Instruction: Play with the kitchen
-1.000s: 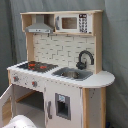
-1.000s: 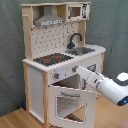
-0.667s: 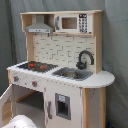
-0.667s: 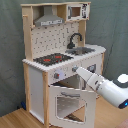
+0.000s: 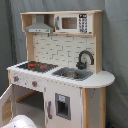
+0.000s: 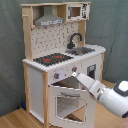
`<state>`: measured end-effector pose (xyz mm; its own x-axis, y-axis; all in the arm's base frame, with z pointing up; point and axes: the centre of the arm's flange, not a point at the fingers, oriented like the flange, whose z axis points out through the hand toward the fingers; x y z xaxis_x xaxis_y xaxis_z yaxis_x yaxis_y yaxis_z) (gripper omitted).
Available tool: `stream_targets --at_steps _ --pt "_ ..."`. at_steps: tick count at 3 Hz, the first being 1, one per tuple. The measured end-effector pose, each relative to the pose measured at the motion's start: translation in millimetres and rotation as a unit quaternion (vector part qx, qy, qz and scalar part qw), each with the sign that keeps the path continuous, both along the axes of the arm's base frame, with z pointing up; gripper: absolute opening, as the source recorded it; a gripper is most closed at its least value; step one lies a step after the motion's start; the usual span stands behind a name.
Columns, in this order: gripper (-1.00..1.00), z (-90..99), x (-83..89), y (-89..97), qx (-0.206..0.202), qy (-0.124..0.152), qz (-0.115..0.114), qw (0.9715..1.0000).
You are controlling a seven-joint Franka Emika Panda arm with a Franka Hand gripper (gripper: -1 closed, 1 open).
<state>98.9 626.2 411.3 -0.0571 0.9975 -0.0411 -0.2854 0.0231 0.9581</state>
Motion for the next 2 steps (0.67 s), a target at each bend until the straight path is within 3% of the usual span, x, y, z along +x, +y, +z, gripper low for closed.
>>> stream_targets --at_steps 1,2 --pt "1.00 -18.3 -8.6 12.5 0.031 0.009 0.027 0.9991" --pt "1.00 -40.3 -6.6 16.2 0.062 0.021 0.041 0.9970"
